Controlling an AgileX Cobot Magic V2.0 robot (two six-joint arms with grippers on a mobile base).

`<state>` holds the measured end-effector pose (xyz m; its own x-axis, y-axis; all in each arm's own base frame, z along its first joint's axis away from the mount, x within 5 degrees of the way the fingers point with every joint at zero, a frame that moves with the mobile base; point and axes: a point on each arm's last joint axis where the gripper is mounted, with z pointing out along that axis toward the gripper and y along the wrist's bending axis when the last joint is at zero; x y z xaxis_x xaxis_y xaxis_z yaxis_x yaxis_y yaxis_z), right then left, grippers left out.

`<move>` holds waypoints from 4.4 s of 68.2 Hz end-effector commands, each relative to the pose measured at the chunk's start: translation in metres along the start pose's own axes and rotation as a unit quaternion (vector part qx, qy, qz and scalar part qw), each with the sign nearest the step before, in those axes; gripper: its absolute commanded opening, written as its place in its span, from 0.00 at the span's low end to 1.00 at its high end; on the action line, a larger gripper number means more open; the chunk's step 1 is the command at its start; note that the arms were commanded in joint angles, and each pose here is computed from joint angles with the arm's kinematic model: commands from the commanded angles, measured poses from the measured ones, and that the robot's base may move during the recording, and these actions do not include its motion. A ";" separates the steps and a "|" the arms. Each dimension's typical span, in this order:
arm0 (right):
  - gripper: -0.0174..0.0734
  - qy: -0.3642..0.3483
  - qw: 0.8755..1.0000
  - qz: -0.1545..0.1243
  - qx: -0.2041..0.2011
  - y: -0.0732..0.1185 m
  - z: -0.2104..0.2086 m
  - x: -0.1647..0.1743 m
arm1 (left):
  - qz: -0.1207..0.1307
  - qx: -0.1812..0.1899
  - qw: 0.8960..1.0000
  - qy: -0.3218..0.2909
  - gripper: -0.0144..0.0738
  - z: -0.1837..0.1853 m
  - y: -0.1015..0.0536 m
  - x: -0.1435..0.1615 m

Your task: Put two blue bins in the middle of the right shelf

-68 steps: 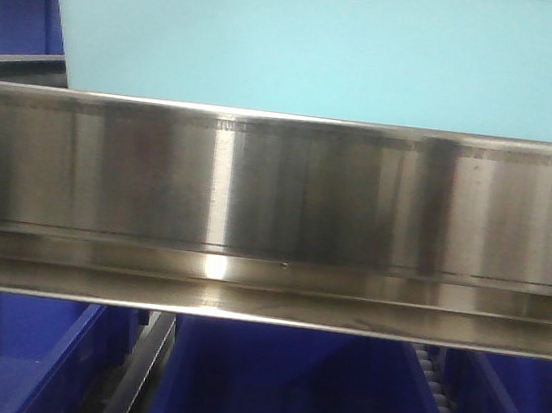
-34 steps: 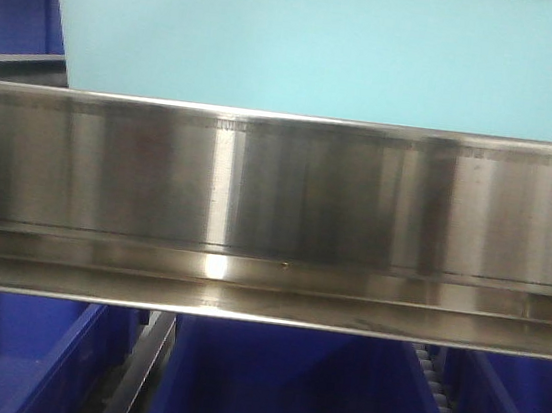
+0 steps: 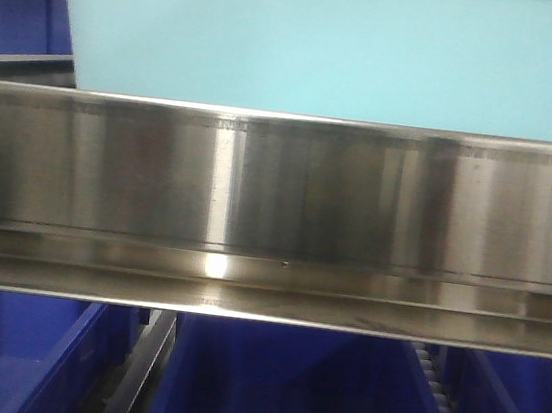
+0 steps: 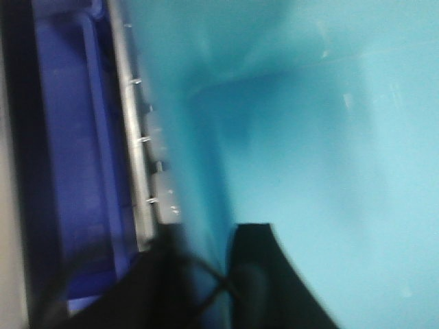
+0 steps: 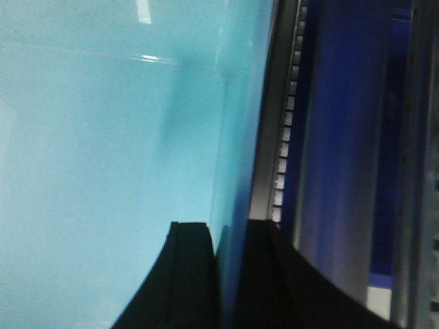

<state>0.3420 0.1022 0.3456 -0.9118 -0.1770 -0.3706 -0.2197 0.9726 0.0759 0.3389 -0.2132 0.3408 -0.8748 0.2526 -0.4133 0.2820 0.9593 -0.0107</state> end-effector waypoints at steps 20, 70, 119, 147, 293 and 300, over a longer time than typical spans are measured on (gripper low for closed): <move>0.03 -0.018 1.000 -0.005 -0.001 0.001 -0.013 0.001 | -0.001 0.016 1.000 -0.021 0.04 -0.015 -0.002 0.000; 0.03 -0.271 0.962 -0.016 -0.023 0.008 -0.174 0.016 | -0.025 0.067 0.964 -0.257 0.04 -0.188 0.022 0.001; 0.02 -0.272 0.962 -0.016 -0.023 0.008 -0.175 0.016 | -0.025 0.064 0.963 -0.260 0.04 -0.189 0.022 0.001; 0.02 -0.272 0.962 -0.016 -0.023 0.008 -0.175 0.016 | -0.025 0.064 0.963 -0.260 0.04 -0.189 0.022 0.001; 0.02 -0.322 0.946 -0.015 -0.027 0.009 -0.180 0.008 | -0.024 0.074 0.953 -0.292 0.04 -0.192 0.021 -0.005; 0.02 -0.322 0.946 -0.015 -0.027 0.009 -0.180 0.008 | -0.024 0.075 0.953 -0.294 0.04 -0.192 0.021 -0.005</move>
<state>0.2713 0.0845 0.5020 -0.5614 -0.0579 -0.8255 -0.2738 0.9544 0.1193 0.2811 -0.1699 0.5033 -0.5854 0.0802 -0.8067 0.2986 0.9465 -0.1226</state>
